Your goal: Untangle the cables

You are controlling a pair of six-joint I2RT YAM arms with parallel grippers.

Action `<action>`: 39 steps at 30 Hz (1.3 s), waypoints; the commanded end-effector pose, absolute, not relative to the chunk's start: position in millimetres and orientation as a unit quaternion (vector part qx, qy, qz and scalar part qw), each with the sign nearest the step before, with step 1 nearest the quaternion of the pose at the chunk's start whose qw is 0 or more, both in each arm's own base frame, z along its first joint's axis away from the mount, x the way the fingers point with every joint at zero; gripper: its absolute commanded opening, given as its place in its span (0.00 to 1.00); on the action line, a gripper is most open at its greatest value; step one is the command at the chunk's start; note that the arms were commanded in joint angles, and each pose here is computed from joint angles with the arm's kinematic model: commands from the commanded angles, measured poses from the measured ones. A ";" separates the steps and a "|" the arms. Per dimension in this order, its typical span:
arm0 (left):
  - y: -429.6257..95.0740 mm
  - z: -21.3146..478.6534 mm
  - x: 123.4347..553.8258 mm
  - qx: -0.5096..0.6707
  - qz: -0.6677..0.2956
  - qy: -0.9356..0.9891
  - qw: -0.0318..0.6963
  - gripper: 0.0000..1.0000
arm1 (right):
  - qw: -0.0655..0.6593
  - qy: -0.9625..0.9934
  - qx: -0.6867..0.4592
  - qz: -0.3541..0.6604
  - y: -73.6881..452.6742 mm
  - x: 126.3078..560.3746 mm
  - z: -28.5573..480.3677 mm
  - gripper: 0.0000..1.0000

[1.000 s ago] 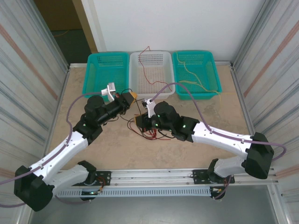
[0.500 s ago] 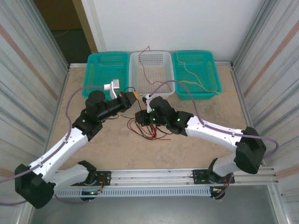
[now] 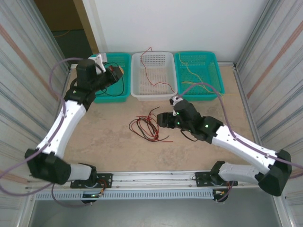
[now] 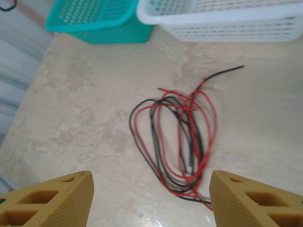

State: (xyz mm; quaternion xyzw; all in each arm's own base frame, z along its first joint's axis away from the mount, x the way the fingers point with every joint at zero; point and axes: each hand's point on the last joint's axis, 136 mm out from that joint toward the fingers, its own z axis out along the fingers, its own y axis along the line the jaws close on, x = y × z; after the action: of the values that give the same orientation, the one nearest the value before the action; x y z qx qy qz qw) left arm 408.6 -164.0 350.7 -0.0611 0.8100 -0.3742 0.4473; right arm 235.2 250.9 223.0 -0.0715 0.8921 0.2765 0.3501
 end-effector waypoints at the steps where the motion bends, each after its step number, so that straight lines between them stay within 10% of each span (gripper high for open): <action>1: -164.2 354.4 431.1 -0.011 -0.350 0.821 0.451 0.00 | 0.337 0.908 -0.068 0.240 230.0 228.2 203.7 0.65; 10: -130.7 306.0 516.8 -0.031 -0.231 0.879 0.415 0.00 | 0.327 0.918 -0.069 0.212 221.0 230.3 190.5 0.64; 15: -132.3 265.5 521.5 -0.023 -0.226 0.900 0.372 0.49 | 0.310 0.927 -0.065 0.201 216.5 239.0 175.4 0.67; 21: -157.3 283.2 469.6 0.032 -0.212 0.895 0.391 0.64 | 0.212 0.956 -0.088 0.185 238.9 255.8 125.0 0.63; 39: -194.1 226.7 237.3 0.021 -0.340 0.877 0.338 0.61 | 0.173 0.975 -0.067 0.126 284.7 333.8 39.0 0.36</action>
State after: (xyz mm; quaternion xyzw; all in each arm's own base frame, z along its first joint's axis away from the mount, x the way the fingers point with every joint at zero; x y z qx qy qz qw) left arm 249.0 -187.2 235.2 0.0416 0.8800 -0.3126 0.3551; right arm 328.9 291.5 47.4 -0.0761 0.9695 0.1472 0.1808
